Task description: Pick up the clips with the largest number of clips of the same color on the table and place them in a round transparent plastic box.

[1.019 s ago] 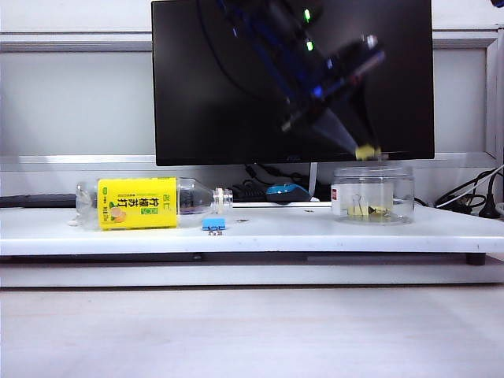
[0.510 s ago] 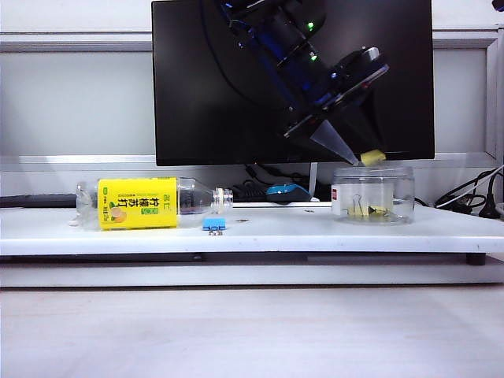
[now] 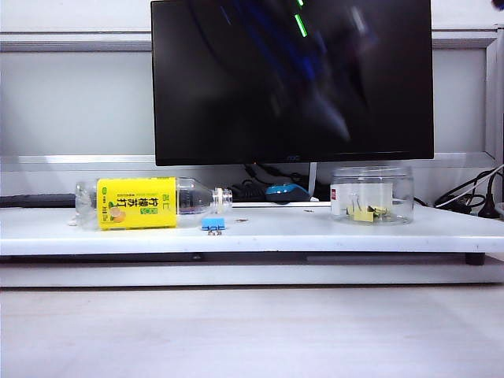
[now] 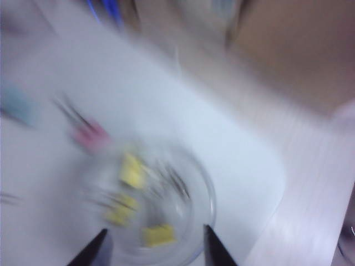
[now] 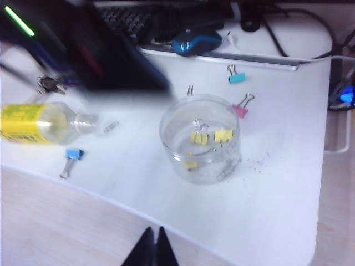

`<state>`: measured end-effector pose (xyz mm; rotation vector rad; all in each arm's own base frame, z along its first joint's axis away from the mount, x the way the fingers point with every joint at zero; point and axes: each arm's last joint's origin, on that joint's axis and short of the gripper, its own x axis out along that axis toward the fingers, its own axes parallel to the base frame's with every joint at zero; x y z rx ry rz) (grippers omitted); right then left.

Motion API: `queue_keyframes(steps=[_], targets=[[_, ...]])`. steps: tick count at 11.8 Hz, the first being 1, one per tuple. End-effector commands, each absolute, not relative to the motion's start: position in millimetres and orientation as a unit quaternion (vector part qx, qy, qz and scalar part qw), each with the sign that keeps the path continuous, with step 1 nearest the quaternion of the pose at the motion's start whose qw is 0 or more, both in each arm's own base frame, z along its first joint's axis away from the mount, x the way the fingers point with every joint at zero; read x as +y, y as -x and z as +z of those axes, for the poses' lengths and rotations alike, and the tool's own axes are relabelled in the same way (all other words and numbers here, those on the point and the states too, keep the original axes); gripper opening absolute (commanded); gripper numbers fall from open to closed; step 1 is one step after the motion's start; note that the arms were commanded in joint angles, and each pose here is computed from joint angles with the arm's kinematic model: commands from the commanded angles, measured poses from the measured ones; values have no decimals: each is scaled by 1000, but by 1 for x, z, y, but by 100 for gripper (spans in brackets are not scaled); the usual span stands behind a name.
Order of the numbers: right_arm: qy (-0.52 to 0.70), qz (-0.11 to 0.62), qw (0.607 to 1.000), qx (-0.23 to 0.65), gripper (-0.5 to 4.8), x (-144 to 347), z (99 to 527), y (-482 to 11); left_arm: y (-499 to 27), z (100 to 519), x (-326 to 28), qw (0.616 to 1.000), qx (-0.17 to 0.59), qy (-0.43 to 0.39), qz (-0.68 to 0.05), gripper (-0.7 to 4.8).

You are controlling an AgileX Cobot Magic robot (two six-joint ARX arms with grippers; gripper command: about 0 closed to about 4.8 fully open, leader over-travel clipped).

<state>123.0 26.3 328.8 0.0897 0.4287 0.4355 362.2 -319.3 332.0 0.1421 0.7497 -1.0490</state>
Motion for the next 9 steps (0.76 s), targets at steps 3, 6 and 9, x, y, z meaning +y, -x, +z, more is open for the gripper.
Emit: queue_keyframes(steps=[3,6,9], targets=[[-33,222,973,46,13,18,358,-68,-268,503,-207,858,157,-55,-486,220],[-41,220,975,-9,13,11,354,-16,-164,562,-131,871,81,-81,-478,220],[-42,220,975,5,13,8,340,8,-68,579,-59,892,35,-82,-443,220]])
